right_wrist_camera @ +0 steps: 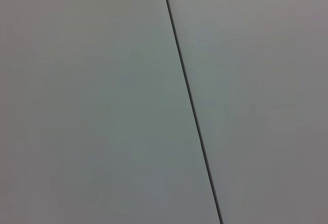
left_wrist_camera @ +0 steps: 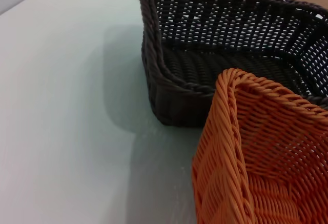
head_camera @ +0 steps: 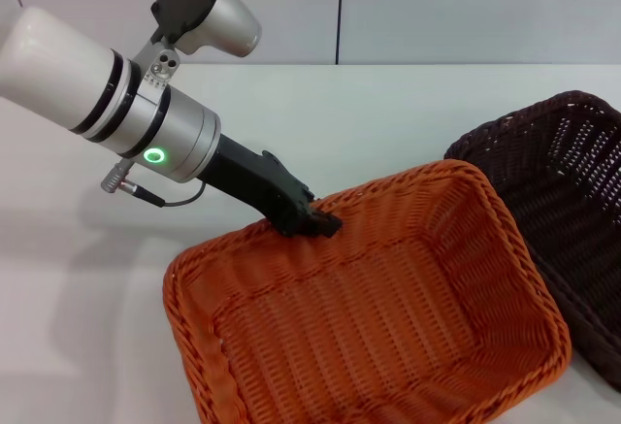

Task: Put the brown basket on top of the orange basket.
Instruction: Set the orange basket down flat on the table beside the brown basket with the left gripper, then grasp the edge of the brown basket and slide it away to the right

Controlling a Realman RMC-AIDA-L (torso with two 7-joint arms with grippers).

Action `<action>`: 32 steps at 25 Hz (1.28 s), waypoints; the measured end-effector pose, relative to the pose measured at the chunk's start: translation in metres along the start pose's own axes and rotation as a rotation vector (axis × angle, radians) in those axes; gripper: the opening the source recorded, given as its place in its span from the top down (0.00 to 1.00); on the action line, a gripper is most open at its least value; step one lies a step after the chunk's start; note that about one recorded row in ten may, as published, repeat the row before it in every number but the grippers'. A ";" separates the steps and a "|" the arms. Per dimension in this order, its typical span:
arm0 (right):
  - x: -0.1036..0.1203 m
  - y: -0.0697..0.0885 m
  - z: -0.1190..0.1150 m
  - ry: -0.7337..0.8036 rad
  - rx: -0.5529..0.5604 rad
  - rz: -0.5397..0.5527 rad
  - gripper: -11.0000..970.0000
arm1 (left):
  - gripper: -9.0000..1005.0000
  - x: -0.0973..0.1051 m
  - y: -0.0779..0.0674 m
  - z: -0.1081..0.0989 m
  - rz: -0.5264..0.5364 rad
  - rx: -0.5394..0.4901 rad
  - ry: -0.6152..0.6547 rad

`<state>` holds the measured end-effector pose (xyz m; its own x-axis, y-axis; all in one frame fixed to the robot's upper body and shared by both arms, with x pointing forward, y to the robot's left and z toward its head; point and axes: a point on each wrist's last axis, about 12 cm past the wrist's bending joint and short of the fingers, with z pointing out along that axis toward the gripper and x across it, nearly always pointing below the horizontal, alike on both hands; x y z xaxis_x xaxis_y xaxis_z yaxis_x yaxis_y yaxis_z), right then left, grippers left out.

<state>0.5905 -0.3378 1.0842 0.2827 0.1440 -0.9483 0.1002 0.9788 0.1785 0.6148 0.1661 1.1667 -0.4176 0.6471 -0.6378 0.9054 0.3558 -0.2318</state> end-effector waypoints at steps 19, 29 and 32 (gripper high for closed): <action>0.002 0.001 -0.003 0.007 0.000 0.007 0.49 | 0.80 0.001 -0.003 -0.002 0.000 0.003 -0.002; 0.005 0.002 -0.005 0.020 0.002 0.012 0.49 | 0.49 -0.004 0.000 -0.006 0.031 -0.042 -0.019; 0.005 0.002 -0.005 0.019 0.005 0.012 0.49 | 0.35 -0.005 0.003 -0.009 0.032 -0.067 -0.033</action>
<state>0.5874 -0.3347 1.0786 0.2655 0.1585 -0.9510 0.1018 0.9763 0.1911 0.6191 0.1704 1.1755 -0.3843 0.6365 -0.6687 0.9108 0.3799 -0.1618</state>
